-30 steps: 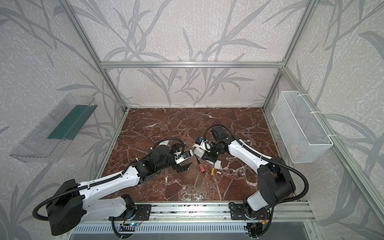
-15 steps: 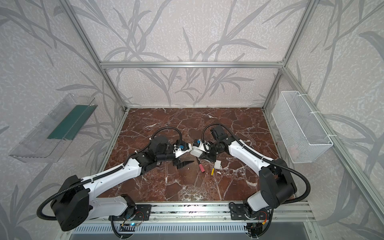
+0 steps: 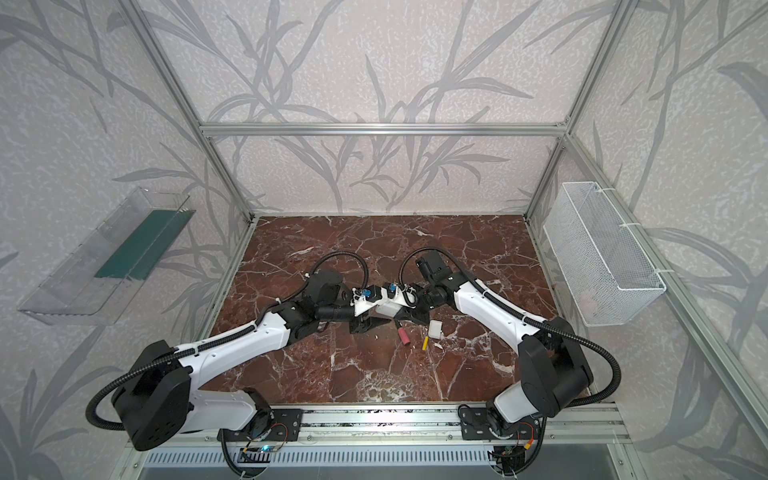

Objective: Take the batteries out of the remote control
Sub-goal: 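Grasp the remote's end with the left gripper while the right gripper releases it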

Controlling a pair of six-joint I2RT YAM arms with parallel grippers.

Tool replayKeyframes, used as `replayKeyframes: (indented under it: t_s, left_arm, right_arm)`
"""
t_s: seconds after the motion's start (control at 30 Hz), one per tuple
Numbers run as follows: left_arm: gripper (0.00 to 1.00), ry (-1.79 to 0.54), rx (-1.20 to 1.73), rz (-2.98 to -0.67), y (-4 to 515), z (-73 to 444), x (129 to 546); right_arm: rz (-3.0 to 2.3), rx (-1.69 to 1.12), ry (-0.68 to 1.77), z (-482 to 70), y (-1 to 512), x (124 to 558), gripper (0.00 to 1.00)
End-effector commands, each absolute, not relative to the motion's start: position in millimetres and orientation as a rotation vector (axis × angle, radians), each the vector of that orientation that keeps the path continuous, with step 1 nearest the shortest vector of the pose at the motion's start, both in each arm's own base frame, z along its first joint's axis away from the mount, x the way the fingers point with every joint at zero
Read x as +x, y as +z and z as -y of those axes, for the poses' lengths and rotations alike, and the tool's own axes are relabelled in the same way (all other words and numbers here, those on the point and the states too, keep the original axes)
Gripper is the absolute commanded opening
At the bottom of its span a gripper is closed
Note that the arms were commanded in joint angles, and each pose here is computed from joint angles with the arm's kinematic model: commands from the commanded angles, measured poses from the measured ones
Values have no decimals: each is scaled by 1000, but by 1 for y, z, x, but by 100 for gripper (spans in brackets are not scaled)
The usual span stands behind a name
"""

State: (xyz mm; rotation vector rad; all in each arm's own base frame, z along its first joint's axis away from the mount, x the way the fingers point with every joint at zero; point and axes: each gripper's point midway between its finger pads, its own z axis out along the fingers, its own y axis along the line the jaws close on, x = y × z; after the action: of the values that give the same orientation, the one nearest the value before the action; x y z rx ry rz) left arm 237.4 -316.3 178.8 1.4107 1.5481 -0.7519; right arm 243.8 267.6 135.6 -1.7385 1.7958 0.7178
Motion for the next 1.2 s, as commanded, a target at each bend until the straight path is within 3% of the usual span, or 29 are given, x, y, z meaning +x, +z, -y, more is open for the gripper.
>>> replayKeyframes:
  t_s: [0.0,0.17,0.37,0.53,0.77,1.17]
  left_arm:
    - [51,-763,1429,-1527,178,316,234]
    - [26,-761,1439,-1533,175,315,233]
    - [21,-752,1437,-1541,175,313,233]
    - [1,-748,1458,-1552,175,311,231]
    - [0,-749,1458,-1600,174,306,231]
    - [0,-736,1307,-1622,183,290,245]
  right_arm:
    - [-1714,-1748,717,-273,158,242,0]
    - [-1691,-1745,723,-274,164,242,0]
    - [-1667,-1738,734,-277,170,241,0]
    - [-1675,-1724,722,-277,171,244,4]
    - [-1754,-1661,698,-278,164,256,27]
    - [-1820,-1558,621,-270,164,271,48]
